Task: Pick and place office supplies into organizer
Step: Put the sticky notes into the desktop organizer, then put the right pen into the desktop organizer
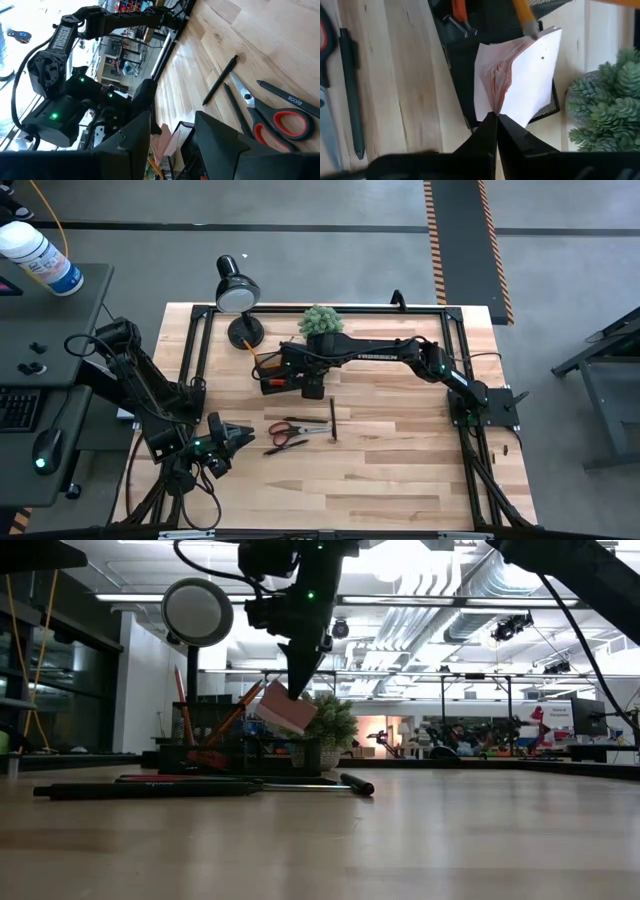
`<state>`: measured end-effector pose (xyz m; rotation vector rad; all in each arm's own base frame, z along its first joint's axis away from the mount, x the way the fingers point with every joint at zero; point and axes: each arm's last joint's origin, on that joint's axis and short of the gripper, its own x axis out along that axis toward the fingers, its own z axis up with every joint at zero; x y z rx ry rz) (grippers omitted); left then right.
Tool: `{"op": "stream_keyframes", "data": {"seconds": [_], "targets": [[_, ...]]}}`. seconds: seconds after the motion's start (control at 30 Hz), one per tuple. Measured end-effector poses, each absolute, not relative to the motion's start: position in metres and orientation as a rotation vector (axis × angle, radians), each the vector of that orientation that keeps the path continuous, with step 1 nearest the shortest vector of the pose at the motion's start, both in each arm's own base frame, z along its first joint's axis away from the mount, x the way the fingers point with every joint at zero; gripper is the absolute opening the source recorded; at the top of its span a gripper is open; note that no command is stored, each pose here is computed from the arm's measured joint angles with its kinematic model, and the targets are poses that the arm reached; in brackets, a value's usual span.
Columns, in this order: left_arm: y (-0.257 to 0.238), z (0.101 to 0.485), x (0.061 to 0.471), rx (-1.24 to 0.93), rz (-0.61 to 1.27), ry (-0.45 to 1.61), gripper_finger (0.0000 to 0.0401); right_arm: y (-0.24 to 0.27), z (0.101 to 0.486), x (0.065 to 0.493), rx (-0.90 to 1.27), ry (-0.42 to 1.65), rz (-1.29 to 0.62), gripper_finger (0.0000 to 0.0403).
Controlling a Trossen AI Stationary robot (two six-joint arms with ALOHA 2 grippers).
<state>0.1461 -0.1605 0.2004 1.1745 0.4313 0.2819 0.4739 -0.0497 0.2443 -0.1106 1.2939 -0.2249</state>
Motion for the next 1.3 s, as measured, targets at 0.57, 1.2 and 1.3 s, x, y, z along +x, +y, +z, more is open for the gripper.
{"op": "stream_keyframes", "data": {"seconds": [0.57, 1.2, 1.3], "targets": [[-0.16, 0.2, 0.146, 1.177, 0.282, 0.432, 0.0143, -0.051, 0.206, 0.484, -0.163, 1.383, -0.219, 0.0125], [-0.16, 0.2, 0.146, 1.177, 0.282, 0.432, 0.0143, -0.036, 0.206, 0.484, -0.084, 1.383, -0.083, 0.0121], [-0.16, 0.2, 0.146, 1.177, 0.282, 0.432, 0.0143, -0.031, 0.206, 0.485, -0.099, 1.382, -0.075, 0.0115]]}}
